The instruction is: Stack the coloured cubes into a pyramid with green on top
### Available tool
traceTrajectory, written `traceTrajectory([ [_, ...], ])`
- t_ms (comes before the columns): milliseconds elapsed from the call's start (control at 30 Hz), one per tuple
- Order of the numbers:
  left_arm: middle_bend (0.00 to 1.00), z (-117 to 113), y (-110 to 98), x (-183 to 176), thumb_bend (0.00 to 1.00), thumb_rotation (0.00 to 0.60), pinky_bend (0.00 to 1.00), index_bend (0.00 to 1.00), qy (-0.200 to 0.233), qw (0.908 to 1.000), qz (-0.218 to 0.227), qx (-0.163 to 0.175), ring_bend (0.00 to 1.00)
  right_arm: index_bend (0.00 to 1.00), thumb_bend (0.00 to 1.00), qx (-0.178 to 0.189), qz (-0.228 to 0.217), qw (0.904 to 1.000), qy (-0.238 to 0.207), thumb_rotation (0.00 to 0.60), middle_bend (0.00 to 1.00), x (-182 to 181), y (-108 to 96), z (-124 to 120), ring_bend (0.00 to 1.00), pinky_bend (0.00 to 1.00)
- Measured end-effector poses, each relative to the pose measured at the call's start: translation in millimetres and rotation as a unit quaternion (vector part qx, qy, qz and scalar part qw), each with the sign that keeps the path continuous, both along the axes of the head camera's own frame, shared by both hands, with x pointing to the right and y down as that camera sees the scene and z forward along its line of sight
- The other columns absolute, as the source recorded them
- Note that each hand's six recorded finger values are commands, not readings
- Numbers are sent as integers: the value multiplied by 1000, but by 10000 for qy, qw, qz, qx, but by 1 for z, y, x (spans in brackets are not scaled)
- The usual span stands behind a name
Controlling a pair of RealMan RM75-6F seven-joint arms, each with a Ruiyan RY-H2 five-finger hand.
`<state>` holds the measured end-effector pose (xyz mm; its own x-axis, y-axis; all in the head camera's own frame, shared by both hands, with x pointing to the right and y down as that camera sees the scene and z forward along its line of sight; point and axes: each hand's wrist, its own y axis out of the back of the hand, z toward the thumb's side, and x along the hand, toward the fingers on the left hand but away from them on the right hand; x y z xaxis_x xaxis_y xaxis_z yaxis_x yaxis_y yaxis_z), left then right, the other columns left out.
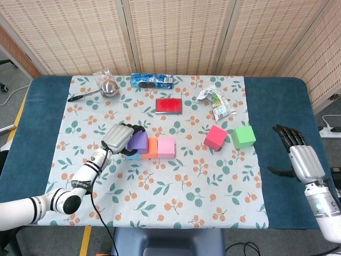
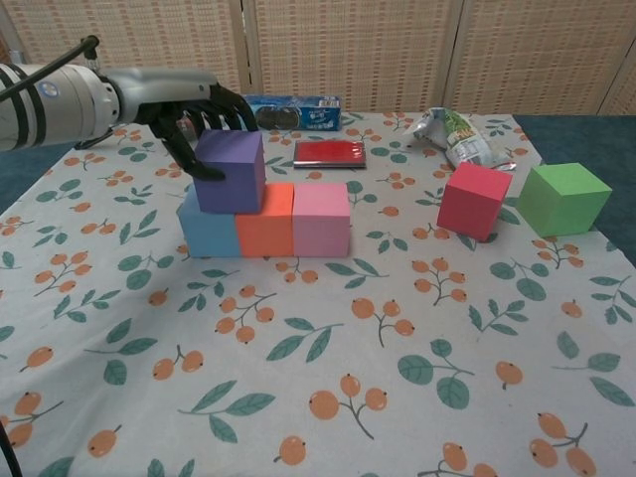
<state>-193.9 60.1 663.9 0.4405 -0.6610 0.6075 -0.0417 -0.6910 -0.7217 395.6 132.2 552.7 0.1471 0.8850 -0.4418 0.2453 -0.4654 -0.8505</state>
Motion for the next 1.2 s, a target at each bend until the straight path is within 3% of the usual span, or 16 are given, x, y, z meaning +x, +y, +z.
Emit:
traceTrajectory([
  [800,325,4,0,1,312,600,299,304,-82,9999,-115,-18,287,0,22,-6,25,10000,2,600,27,2,0,0,0,0],
  [1200,282,5,2,1,315,600,286,246,-116,9999,-87,-42,249,0,22,1,38,10000,-12,600,27,3,0,0,0,0],
])
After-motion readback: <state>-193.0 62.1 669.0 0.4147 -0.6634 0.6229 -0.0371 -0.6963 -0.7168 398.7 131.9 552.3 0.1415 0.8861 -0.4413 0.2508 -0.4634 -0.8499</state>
